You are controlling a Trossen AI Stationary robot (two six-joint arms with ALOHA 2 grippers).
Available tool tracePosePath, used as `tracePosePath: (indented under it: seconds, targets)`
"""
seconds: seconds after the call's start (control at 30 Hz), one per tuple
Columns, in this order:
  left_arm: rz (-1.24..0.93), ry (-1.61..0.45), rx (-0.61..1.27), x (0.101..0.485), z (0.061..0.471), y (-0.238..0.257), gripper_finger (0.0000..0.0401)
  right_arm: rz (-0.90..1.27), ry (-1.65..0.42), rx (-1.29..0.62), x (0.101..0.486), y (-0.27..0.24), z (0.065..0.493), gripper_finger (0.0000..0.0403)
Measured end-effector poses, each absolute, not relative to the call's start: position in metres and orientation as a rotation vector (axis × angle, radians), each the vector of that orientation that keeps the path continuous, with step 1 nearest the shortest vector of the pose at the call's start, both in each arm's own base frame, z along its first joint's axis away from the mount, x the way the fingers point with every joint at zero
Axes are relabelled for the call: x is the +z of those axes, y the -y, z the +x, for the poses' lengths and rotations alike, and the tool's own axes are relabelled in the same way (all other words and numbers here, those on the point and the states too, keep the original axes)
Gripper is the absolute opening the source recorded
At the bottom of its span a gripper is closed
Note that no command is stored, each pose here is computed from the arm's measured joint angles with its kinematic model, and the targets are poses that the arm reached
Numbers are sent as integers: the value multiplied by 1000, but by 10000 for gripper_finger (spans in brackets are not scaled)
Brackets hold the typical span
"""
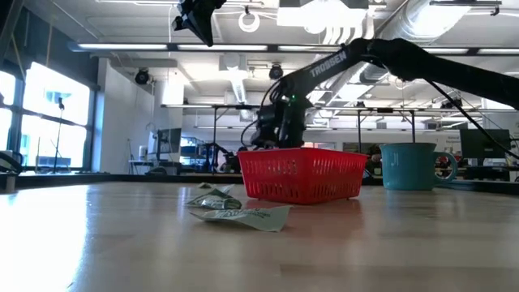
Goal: Pick and place items into bin
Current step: Put the white stevia pack into the red bin
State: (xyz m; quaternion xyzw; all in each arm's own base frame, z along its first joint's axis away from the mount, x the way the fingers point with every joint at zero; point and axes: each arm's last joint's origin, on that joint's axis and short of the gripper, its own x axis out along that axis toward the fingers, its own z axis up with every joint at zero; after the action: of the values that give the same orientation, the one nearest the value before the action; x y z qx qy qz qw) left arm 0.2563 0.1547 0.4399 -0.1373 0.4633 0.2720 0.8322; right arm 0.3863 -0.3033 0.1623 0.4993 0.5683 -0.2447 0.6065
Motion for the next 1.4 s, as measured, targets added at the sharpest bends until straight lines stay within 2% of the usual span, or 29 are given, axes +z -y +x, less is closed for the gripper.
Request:
tracePosePath:
  seconds: [0.1, 0.6, 0.73, 0.9, 1.07, 1.23, 1.4]
  targets:
    - [-291, -982, 577, 440, 256, -155, 44, 1184, -1308, -571, 148, 303, 387, 1]
    - [-295, -981, 578, 440, 256, -155, 44, 1260, -1350, -593, 130, 311, 367, 1]
    - [-294, -981, 578, 440, 256, -155, 45, 1213, -1417, -656, 136, 312, 361, 2]
    - [-290, -981, 576, 440, 257, -155, 44, 1046, -1549, -778, 149, 313, 352, 1]
    - [-258, -957, 565, 442, 259, -156, 44, 980, -1585, -730, 167, 310, 354, 6]
    - [-253, -959, 562, 442, 259, -156, 44, 815, -1555, -722, 186, 300, 362, 33]
    - [-239, -964, 554, 442, 259, -156, 44, 723, -1562, -677, 182, 304, 363, 117]
